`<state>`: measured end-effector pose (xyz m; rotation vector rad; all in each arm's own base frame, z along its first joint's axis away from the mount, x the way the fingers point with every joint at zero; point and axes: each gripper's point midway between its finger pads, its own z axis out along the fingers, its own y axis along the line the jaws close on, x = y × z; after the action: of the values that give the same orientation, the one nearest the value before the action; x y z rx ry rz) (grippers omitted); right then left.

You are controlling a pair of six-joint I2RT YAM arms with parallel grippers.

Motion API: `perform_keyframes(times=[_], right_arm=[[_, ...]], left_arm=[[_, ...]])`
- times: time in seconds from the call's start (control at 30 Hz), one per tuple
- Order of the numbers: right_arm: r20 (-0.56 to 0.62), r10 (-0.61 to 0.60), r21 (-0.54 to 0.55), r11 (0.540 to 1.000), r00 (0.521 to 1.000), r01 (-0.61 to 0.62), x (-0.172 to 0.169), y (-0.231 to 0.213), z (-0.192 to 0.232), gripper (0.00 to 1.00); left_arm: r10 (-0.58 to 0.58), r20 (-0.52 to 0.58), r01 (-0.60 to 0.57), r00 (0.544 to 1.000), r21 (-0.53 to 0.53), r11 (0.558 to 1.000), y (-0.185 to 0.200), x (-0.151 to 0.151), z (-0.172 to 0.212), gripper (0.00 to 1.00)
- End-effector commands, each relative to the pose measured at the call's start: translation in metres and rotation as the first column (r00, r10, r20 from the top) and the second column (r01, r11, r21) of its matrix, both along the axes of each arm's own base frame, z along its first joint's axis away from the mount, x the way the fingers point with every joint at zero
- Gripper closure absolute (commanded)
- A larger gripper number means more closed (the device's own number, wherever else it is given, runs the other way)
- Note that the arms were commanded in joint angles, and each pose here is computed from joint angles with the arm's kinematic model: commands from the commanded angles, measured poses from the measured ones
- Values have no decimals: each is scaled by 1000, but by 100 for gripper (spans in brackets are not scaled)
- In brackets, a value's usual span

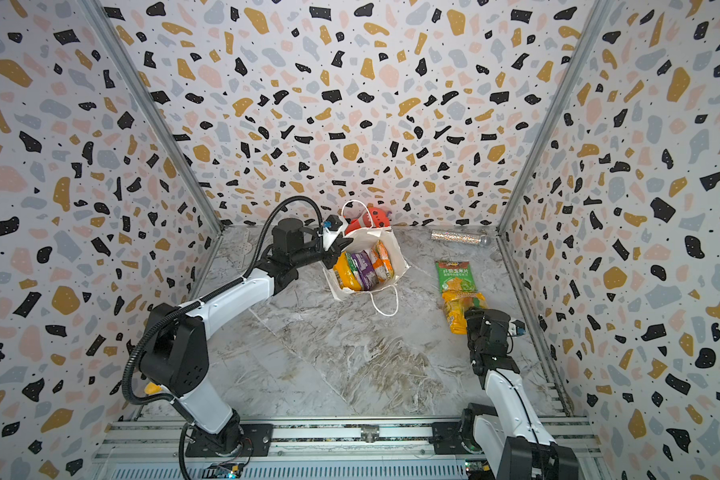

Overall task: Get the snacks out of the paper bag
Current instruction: 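Lower the yellow packet onto the table beside the green chip bag, release, then move the right gripper back over the paper bag opening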

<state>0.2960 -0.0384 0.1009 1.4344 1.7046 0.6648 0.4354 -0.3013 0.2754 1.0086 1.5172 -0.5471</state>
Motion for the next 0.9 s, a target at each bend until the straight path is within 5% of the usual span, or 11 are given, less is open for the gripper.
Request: perform_keyframes(times=[0.0,0.27,0.5,0.7,0.87], right_arm=[[8,9,-27,1000,1000,-9,0,0,20,24],[-95,-54,-109,993,994,44,-23,-10,35,24],[56,-85,-197,976,995,95,-18,-22,99,23],[235,169,-286,953,957,-98,32,12,147,31],[249,508,-463,810,825,-360,78,80,173,39]], left_arm=[[-27,96,32,995,-45,998,-4,-9,33,100],[-29,99,33,995,-40,999,-3,-8,31,100],[-39,93,43,995,-44,998,-5,-7,29,100],[-36,94,40,995,-45,998,-4,-9,31,100],[-33,95,38,995,-42,998,-3,-11,32,100]])
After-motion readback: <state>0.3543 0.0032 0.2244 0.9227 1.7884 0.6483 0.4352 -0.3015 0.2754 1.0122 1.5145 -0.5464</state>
